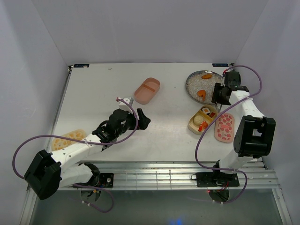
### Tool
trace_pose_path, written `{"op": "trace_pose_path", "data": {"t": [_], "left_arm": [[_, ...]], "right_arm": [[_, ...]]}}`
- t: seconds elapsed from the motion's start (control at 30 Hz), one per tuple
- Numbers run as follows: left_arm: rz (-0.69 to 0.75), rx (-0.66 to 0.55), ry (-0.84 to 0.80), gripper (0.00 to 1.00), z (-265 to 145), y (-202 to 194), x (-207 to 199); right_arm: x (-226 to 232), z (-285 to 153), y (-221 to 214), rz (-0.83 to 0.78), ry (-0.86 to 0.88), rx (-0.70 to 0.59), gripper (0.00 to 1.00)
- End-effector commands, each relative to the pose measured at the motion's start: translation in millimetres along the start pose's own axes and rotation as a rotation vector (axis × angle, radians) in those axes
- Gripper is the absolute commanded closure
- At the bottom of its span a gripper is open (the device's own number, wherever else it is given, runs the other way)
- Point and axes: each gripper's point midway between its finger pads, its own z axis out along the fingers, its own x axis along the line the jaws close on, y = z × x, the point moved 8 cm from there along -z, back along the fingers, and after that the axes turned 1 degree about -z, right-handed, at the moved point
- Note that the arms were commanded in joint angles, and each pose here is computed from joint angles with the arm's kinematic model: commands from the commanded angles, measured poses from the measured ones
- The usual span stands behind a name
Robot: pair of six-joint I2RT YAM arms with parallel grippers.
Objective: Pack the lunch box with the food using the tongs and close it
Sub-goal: Pick up the fake food from the plate.
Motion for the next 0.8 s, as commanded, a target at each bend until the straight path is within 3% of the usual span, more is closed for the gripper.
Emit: {"op": "trace_pose_path", "data": {"t": [0.0, 0.47, 0.77], "left_arm": [[0.006, -0.034, -0.014, 0.02, -4.7, 4.9, -2.3], [0.006, -0.033, -0.006, 0.02, -3.4, 4.1, -0.9], [0.005, -0.05, 0.0, 0.02, -5.7, 6.2, -0.3]], "right_arm": [[-2.4, -3.7, 8.6, 0.014, -0.002, -0.053, 0.43], [-5.0, 7.7, 11.2, 0.027, -0.003, -0.031, 0.43], [-2.4, 0.4, 18.9, 0.027, 0.022, -0.05, 0.51]]}}
